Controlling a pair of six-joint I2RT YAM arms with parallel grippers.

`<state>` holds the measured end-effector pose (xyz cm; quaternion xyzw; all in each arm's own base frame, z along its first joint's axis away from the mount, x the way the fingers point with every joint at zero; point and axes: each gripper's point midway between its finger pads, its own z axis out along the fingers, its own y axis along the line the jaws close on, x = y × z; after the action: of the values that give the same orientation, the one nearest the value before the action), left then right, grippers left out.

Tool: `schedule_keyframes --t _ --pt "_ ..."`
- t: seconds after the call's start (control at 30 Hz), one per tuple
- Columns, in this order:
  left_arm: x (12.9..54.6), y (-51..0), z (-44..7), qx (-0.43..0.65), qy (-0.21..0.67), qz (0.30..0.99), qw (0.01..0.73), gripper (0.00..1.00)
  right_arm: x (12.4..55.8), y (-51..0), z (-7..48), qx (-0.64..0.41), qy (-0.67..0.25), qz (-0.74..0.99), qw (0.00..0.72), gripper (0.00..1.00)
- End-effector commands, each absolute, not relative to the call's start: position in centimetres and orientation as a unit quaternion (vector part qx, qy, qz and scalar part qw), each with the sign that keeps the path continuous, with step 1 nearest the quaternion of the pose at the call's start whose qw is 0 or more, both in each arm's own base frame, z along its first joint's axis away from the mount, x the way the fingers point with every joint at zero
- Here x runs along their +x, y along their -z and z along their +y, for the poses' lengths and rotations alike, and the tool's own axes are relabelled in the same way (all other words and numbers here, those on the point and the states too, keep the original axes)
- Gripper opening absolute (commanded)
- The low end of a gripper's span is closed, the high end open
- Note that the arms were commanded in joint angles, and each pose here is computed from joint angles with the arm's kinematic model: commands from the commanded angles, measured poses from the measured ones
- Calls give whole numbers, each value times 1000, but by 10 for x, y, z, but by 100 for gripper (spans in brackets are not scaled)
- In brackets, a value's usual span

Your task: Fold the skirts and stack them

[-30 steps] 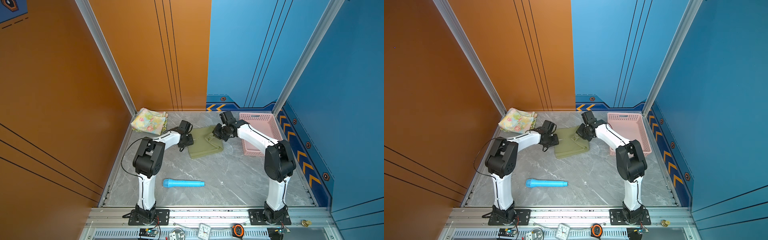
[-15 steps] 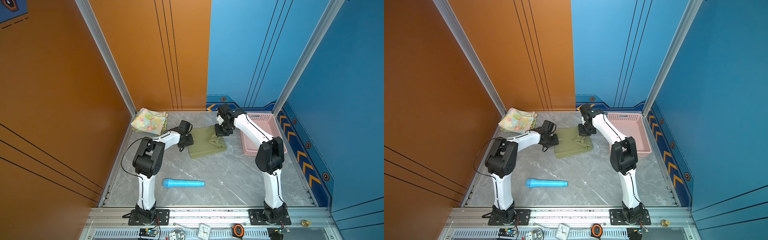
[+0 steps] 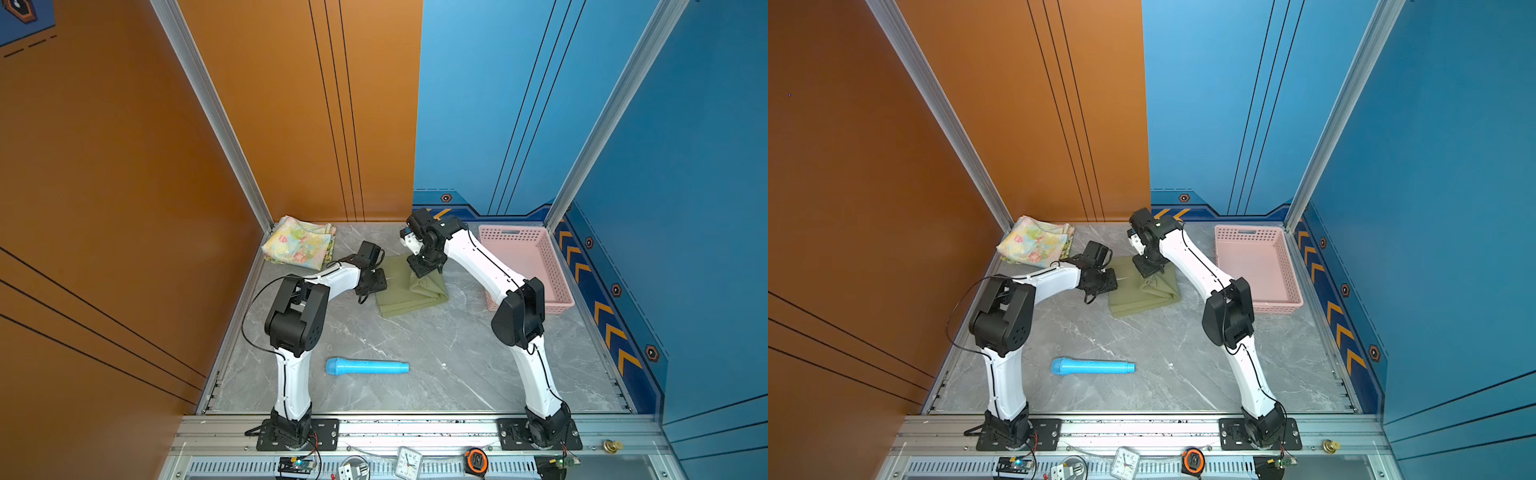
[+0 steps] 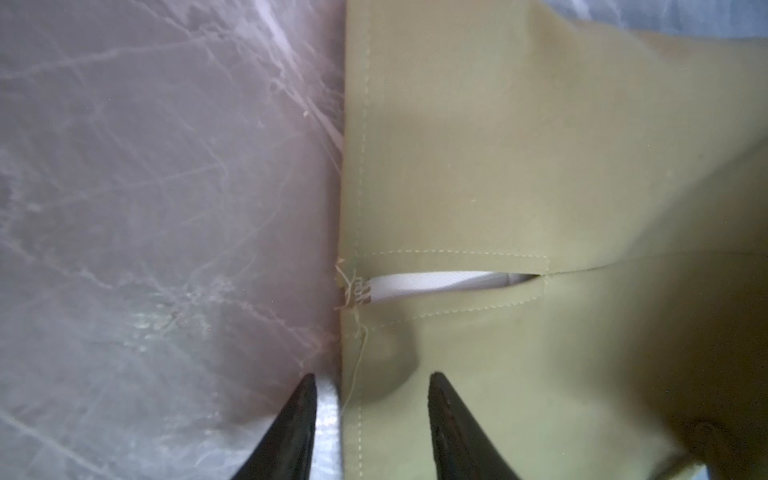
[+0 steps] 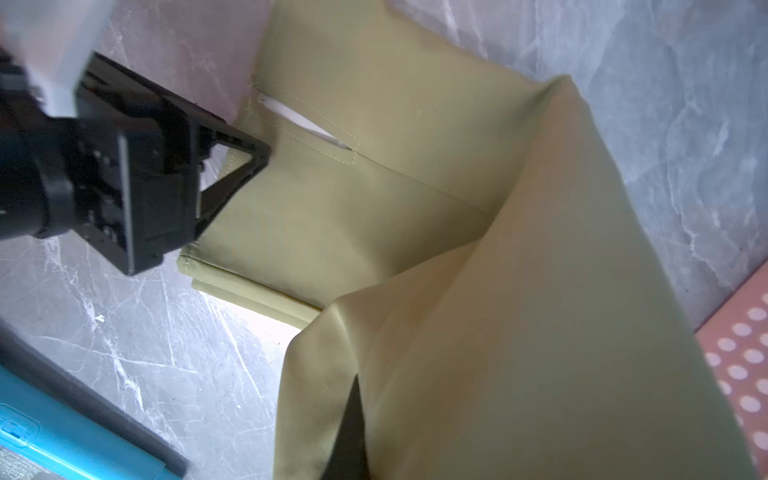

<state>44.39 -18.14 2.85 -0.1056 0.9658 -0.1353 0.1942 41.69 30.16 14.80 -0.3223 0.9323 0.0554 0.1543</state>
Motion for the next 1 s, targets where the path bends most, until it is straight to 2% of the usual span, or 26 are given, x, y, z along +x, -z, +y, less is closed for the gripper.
schedule_keyframes --t 0.0,0.17,0.27,0.4,0.57,0.7,0.83,0.97 --pt "388 31 -157 -113 77 987 78 46 399 -125 325 -357 -81 924 113 0" --pt "386 31 -156 -114 75 988 77 46 386 -122 359 -363 -140 916 100 2" --pt "385 29 -155 -117 76 987 80 46 396 -138 361 -330 -177 920 114 40" --pt "383 28 -152 -121 77 986 82 46 423 -160 348 -266 -215 929 145 56" --pt "382 23 -148 -132 86 983 90 46 445 -181 332 -204 -232 933 186 59" --pt "384 13 -143 -143 99 980 97 46 459 -190 313 -150 -212 939 224 59" --pt "388 2 -138 -149 110 977 110 47 463 -208 303 -92 -239 931 260 61" --pt "391 -7 -138 -144 115 975 123 47 461 -223 276 -28 -199 936 290 62"
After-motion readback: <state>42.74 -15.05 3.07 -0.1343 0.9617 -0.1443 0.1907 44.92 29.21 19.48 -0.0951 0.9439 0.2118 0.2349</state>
